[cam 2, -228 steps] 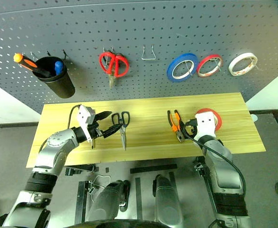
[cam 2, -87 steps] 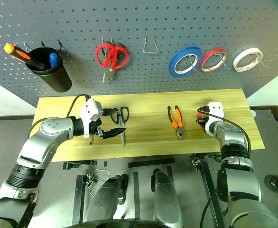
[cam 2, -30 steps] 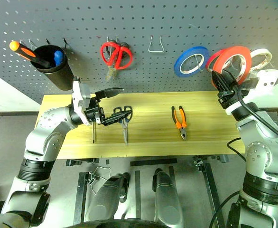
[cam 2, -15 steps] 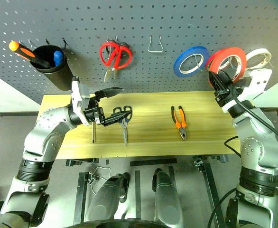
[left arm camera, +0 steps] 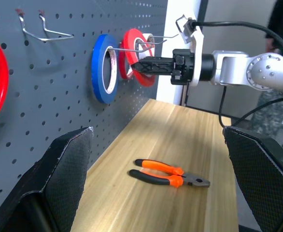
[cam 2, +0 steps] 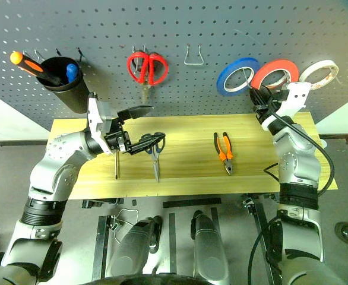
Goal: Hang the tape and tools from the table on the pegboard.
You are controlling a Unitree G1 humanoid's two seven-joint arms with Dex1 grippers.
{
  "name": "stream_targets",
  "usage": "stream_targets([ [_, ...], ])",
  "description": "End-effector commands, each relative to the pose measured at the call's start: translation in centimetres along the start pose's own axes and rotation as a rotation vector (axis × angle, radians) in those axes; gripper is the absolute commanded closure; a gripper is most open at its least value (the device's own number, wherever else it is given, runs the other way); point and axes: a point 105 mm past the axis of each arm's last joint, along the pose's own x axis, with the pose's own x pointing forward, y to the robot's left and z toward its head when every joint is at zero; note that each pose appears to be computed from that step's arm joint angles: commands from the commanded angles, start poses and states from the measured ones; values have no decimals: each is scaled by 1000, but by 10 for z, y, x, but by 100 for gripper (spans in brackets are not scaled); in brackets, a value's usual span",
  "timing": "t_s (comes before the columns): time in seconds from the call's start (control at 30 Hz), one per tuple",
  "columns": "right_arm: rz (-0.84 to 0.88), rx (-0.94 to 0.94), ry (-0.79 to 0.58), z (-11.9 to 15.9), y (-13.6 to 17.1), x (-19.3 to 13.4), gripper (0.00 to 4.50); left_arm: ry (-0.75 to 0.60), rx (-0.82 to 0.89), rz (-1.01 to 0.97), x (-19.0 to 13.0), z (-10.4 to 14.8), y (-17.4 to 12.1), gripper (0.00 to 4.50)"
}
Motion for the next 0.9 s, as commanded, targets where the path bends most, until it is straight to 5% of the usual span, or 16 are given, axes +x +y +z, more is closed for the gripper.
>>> stream_targets([
  [0.03,-34,-5,52,-11,-5,0,257,-37,56,0,-1,14,-2,0],
  [0.3,-134,-65,84,-16,-23,-10,4,-34,56,6,-1,13,-3,0],
  [0.57,-106,-107,195,-31,-2,-42,1,-12,56,23,-7,10,-5,0],
  [0.9,-91,-166,307,-20,64,-62,1,177,28,115,-28,-15,7,0],
])
